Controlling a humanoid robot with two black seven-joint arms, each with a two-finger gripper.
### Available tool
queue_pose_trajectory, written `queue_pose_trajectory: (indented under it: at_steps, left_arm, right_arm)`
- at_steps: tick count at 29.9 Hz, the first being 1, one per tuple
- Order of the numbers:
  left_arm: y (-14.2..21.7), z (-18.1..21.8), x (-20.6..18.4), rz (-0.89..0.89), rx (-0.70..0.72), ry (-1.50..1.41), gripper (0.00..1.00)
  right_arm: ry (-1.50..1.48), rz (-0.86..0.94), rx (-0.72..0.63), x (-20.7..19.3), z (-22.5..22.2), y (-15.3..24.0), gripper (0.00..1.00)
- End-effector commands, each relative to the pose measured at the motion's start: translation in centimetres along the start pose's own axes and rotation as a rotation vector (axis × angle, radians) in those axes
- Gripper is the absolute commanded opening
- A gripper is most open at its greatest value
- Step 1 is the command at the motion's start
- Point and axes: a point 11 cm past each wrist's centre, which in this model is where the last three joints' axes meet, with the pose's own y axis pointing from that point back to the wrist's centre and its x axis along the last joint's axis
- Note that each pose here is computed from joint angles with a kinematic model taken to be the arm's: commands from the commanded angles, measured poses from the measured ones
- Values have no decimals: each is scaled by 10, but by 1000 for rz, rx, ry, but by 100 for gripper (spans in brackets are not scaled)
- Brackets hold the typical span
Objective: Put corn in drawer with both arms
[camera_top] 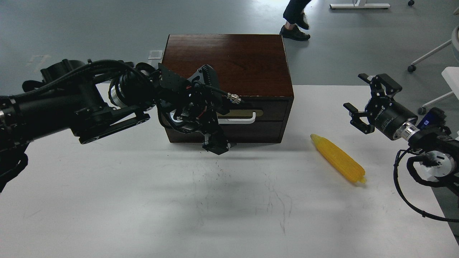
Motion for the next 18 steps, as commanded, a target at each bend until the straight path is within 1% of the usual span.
queue_pose_trajectory:
  at_steps: [1, 18]
  left_arm:
    - [-1, 0, 0, 0, -2, 2, 99]
    - [-9, 12, 3, 1, -33, -12, 99]
  right_arm:
    - [7, 10, 0, 5, -2, 4, 100]
    - [13, 23, 4, 11, -7, 9, 100]
